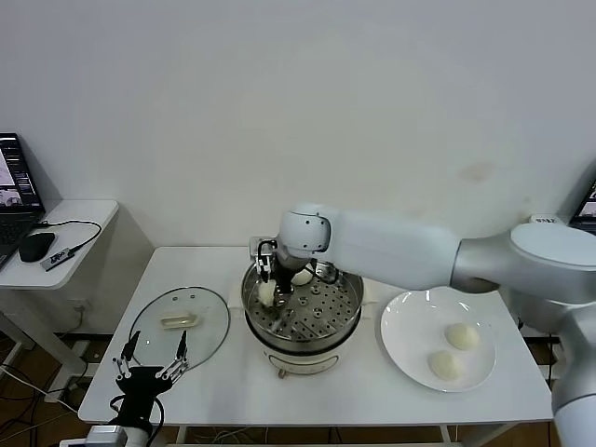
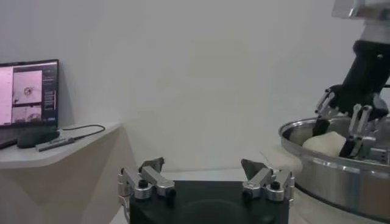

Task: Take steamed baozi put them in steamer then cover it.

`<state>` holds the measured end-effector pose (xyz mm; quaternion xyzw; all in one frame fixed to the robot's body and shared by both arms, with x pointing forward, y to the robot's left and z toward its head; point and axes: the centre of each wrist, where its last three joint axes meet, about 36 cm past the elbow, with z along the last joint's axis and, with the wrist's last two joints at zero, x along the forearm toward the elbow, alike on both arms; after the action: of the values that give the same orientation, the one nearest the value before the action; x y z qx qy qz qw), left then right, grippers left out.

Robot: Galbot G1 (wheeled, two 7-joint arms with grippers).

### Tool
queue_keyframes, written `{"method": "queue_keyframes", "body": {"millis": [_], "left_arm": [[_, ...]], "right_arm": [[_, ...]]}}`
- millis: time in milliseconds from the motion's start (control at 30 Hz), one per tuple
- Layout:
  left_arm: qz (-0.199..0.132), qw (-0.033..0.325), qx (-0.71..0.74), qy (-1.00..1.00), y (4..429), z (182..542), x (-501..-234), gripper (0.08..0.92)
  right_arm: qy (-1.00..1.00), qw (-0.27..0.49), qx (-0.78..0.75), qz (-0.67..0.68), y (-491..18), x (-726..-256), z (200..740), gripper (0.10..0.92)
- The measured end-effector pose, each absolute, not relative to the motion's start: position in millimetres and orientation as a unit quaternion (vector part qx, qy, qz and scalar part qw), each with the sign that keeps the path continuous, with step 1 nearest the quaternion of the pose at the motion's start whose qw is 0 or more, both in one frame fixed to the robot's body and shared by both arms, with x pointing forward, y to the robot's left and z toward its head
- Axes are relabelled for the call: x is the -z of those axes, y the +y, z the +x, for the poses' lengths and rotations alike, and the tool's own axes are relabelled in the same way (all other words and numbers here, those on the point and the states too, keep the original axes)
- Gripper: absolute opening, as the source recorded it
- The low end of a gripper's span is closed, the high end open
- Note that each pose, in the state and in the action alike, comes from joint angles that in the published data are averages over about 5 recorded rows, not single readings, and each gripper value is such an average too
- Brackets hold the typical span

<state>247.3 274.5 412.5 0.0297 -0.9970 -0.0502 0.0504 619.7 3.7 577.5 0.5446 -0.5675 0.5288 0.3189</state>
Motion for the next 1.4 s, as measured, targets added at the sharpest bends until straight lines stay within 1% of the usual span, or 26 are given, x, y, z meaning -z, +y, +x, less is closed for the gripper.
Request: {"method": "queue_keyframes", "body": {"millis": [100, 167, 333, 467, 600, 733, 1000, 1200, 1400], "left_arm": [[0.029, 0.050, 0.050, -0.997, 275, 247, -412, 0.823], [0.029, 0.051, 0.051, -0.997, 275, 248, -412, 0.823], [0.028, 0.051, 0.050, -0.997, 274, 248, -412, 0.823], [0.027, 0.051, 0.048, -0.997, 274, 249, -411, 0.823], [0.026, 0.050, 0.047, -0.997, 273, 250, -411, 0.823], [0.025, 0.049, 0.045, -0.997, 272, 250, -413, 0.823], [0.018, 0.047, 0.045, -0.998, 269, 250, -415, 0.823], [0.016, 0.047, 0.049, -0.998, 270, 249, -417, 0.823], [0.016, 0.051, 0.051, -0.997, 270, 247, -414, 0.823]], "right_arm": [[-0.567, 0.322, -0.528, 0.545, 7, -574, 619, 0.585], [-0.566, 0.323, -0.528, 0.544, 8, -574, 618, 0.621], [-0.561, 0.323, -0.532, 0.545, 7, -578, 618, 0.758], [-0.555, 0.319, -0.541, 0.546, 1, -592, 619, 0.816], [-0.544, 0.312, -0.554, 0.547, -13, -613, 622, 0.822], [-0.533, 0.305, -0.566, 0.549, -37, -639, 625, 0.823], [-0.522, 0.302, -0.577, 0.551, -115, -678, 620, 0.823], [-0.526, 0.316, -0.571, 0.546, -190, -682, 604, 0.823], [-0.536, 0.336, -0.557, 0.538, -262, -657, 582, 0.823]]}}
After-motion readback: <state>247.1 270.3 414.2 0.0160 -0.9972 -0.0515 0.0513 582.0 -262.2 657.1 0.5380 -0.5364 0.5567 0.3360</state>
